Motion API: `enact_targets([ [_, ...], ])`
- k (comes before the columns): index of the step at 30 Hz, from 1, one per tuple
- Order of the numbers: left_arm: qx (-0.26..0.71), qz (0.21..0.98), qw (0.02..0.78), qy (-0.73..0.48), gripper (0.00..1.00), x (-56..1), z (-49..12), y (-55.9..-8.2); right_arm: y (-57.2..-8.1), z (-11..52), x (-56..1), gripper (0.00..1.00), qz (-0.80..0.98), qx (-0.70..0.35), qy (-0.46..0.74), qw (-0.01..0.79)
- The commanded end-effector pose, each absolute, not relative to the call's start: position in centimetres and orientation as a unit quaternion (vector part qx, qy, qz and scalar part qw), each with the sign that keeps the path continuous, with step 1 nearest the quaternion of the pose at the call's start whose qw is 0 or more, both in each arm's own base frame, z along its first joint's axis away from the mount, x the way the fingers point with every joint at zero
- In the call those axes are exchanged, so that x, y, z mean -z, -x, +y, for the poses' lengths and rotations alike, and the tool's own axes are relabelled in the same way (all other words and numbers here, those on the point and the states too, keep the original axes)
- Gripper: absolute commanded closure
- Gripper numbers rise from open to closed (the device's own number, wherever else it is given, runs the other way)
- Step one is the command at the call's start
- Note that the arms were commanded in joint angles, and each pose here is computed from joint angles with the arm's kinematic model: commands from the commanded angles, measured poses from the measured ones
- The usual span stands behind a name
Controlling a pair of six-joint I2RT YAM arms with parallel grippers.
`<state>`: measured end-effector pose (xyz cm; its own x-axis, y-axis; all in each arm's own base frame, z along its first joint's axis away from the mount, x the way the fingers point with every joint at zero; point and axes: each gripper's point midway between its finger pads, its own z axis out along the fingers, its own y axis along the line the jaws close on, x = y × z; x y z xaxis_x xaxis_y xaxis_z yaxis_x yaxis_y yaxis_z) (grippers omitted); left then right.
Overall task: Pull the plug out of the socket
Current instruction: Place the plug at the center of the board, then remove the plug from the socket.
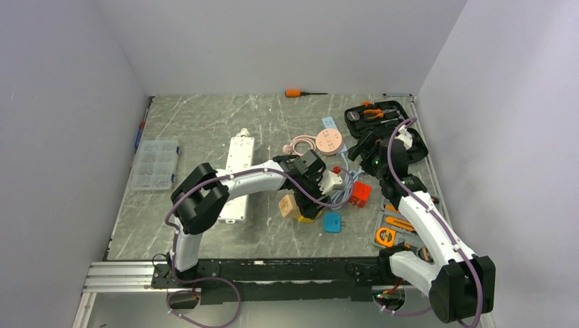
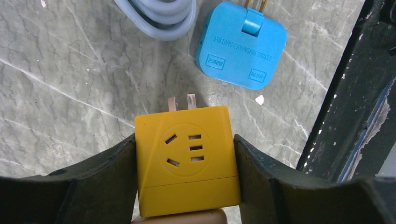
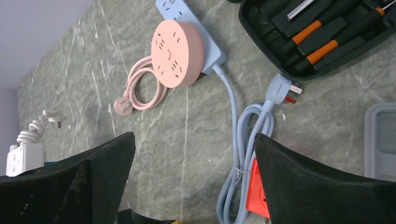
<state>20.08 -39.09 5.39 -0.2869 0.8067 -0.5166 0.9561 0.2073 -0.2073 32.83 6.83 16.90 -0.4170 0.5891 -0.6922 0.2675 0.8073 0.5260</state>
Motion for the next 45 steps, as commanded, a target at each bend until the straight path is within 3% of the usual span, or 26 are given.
enact_targets([
  [1,0.269,0.761,0.147,-0.572,0.34,-4.8,-39.7,-19.2,-33.1,6.4,-18.2,0.0,0.809,-0.173,-0.267,0.495],
  [4,0.271,0.763,0.141,-0.569,0.31,-4.5,-39.7,-19.0,-33.1,6.4,-18.2,0.0,0.808,-0.175,-0.268,0.494],
  [5,0.273,0.763,0.14,-0.569,0.17,-4.4,-39.8,-19.0,-33.1,6.4,-18.4,0.0,0.807,-0.175,-0.268,0.496],
  [7,0.278,0.762,0.136,-0.568,0.02,-4.1,-39.7,-18.7,-33.0,6.4,-18.5,0.0,0.807,-0.176,-0.267,0.497],
  [8,0.28,0.762,0.134,-0.568,0.01,-4.0,-39.7,-18.6,-32.9,6.4,-18.7,0.0,0.806,-0.176,-0.266,0.499],
  [16,0.288,0.743,0.162,-0.582,0.01,-7.8,-39.3,-18.3,-32.4,6.8,-19.1,0.0,0.81,-0.185,-0.248,0.499],
  [25,0.272,0.664,0.228,-0.658,0.01,-22.1,-35.1,-17.9,-32.5,12.0,-17.7,0.0,0.854,-0.252,-0.095,0.444],
  [28,0.246,0.616,0.3,-0.685,0.01,-26.0,-31.5,-17.5,-31.4,15.9,-15.7,0.0,0.871,-0.274,-0.004,0.408],
  [34,0.217,0.618,0.322,-0.683,0.01,-27.0,-24.9,-15.9,-27.9,22.6,-12.7,0.0,0.873,-0.229,0.193,0.385],
  [45,0.191,0.583,0.374,-0.695,0.01,-30.1,-21.1,-14.0,-23.0,25.6,-11.9,0.0,0.824,-0.236,0.381,0.345],
])
